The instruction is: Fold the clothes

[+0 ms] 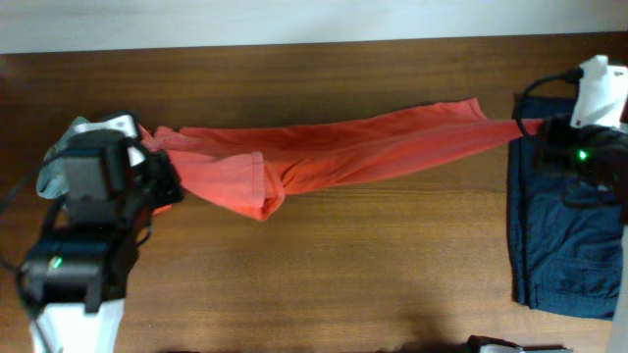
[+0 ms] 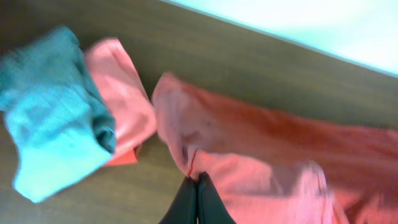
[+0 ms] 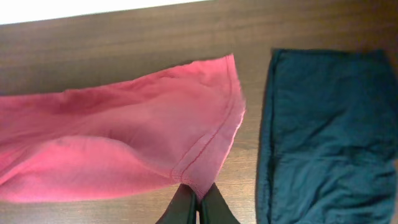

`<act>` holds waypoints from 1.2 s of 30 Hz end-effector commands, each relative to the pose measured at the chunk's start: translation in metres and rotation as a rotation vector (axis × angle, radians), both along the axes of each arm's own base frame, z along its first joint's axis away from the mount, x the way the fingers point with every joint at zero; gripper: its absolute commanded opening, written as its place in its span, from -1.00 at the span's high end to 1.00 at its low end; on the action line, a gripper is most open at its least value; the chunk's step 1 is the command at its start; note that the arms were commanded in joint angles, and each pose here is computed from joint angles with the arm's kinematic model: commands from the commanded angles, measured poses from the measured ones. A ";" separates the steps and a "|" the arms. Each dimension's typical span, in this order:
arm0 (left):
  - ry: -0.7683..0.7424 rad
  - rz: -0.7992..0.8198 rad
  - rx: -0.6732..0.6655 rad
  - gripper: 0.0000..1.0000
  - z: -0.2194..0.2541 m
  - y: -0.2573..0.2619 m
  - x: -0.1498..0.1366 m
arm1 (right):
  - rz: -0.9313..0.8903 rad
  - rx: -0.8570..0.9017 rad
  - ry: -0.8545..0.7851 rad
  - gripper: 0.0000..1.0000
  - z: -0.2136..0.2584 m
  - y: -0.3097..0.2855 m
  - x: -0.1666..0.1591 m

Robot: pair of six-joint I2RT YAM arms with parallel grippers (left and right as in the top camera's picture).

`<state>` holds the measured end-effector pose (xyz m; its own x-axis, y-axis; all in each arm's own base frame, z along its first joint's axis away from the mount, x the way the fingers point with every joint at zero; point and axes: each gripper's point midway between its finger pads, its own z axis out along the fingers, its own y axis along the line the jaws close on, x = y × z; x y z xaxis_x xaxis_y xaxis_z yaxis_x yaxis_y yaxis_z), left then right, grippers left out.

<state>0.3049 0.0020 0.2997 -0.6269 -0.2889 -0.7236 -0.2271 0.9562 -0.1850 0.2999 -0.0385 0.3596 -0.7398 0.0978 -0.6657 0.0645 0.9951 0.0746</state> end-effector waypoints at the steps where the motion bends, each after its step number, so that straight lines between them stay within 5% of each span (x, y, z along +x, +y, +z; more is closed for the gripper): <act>1: -0.128 0.030 0.014 0.99 0.055 0.013 -0.030 | -0.092 -0.063 -0.095 0.92 0.030 -0.010 -0.025; 8: -0.311 0.031 0.023 0.99 0.114 0.014 -0.072 | -0.200 -0.129 -0.275 0.92 0.086 -0.020 -0.062; 12: -0.283 0.031 0.011 0.99 0.107 0.013 -0.060 | -0.198 -0.125 -0.253 0.92 0.082 -0.023 -0.047; 20: -0.034 -0.044 -0.021 1.00 0.023 0.000 0.063 | -0.141 -0.062 0.113 0.92 -0.031 -0.039 0.061; 25: -0.196 -0.200 -0.026 1.00 0.001 -0.021 0.180 | -0.113 0.019 0.101 0.92 -0.081 -0.042 0.145; 27: -0.339 -0.205 -0.013 0.99 0.029 -0.021 0.218 | -0.158 0.053 0.025 0.92 -0.067 -0.046 0.165; 30: -0.499 -0.208 0.004 1.00 0.101 -0.019 0.237 | -0.149 0.041 -0.127 0.92 -0.008 -0.046 0.172; 34: -0.731 -0.183 0.122 1.00 0.236 0.007 0.205 | -0.167 -0.041 -0.306 0.92 0.081 -0.050 0.149; 36: -0.732 -0.154 0.135 0.99 0.256 0.021 0.186 | -0.167 -0.051 -0.301 0.92 0.087 -0.049 0.140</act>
<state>0.5448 -0.0082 0.4506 -0.2028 -0.1813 -0.9623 0.0751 0.9769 -0.1999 0.4666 -0.0883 0.3975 -0.5687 0.1920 -0.7998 0.1913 0.9766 0.0984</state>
